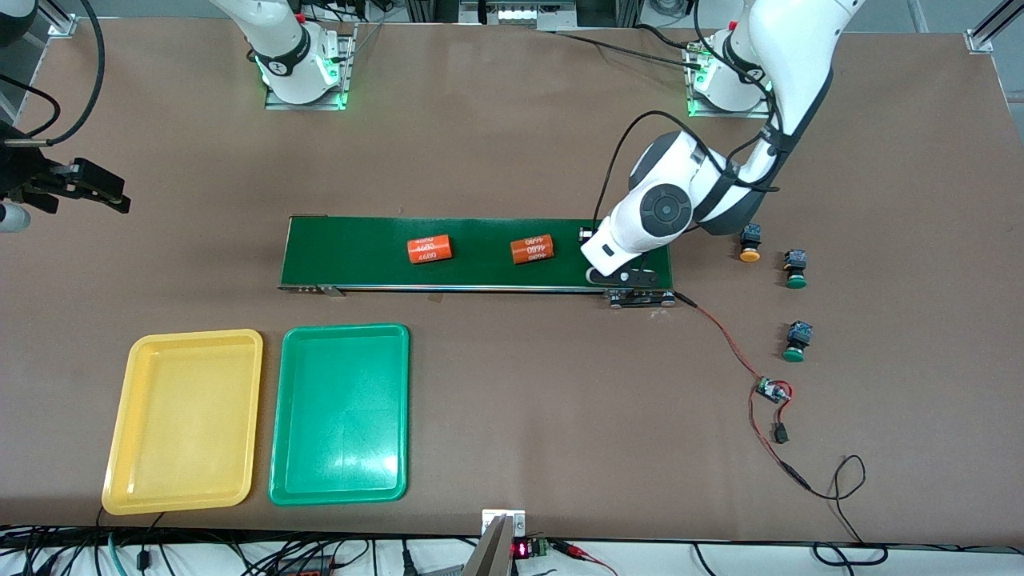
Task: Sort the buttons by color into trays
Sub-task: 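Set the yellow button on the belt and withdraw the left gripper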
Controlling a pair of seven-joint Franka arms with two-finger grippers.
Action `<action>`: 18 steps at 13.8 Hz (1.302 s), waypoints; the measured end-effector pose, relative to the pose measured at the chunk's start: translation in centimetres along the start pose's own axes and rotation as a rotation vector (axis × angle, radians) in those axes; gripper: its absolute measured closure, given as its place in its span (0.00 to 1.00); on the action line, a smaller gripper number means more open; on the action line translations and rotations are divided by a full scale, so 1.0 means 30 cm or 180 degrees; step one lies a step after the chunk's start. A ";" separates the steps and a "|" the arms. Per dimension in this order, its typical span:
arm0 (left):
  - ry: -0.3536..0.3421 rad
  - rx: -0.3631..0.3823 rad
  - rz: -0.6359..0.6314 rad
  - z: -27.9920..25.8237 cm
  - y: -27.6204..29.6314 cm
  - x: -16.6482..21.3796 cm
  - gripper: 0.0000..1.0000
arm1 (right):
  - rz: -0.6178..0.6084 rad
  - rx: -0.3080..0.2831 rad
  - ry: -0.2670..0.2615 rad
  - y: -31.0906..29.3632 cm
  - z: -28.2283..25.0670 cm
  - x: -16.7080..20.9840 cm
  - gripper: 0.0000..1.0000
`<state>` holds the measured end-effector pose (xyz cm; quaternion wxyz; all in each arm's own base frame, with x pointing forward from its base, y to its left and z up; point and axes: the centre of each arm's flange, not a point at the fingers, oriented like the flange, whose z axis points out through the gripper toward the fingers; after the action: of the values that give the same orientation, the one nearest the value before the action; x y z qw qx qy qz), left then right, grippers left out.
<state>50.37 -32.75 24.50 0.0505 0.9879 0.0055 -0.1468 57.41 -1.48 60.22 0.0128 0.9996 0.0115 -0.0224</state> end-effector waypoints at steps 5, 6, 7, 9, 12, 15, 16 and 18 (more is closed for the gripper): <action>-0.0002 0.0033 -0.0130 -0.107 -0.020 0.016 0.07 | 0.0000 0.0000 -0.0001 0.000 0.001 0.000 0.00; -0.0053 0.0084 -0.0176 -0.166 -0.046 0.025 0.00 | 0.0001 0.0000 -0.0002 0.000 0.001 0.001 0.00; -0.0125 0.0150 -0.0249 -0.230 -0.088 0.039 0.00 | 0.0002 0.0000 -0.0002 0.000 0.001 0.001 0.00; -0.0241 0.0265 -0.0487 -0.324 -0.223 0.083 0.00 | 0.0007 0.0000 -0.0002 0.003 0.001 0.000 0.00; -0.0397 0.0371 -0.0713 -0.339 -0.479 0.157 0.00 | 0.0023 0.0000 0.0000 0.013 0.000 0.000 0.00; -0.0551 0.0377 -0.0427 -0.296 -0.683 0.194 0.00 | 0.0004 0.0000 0.0003 0.004 -0.001 0.000 0.00; -0.0621 0.0390 -0.0319 -0.270 -0.738 0.192 0.00 | -0.0005 -0.0001 0.0003 -0.001 -0.001 0.001 0.00; -0.0761 0.0501 -0.0139 -0.207 -0.802 0.170 0.00 | -0.0011 -0.0001 0.0005 -0.005 -0.002 0.001 0.00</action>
<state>56.42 -8.20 26.56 -0.0299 0.9639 0.0094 -0.2644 57.44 -1.33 60.27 0.0128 0.9996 0.0132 -0.0217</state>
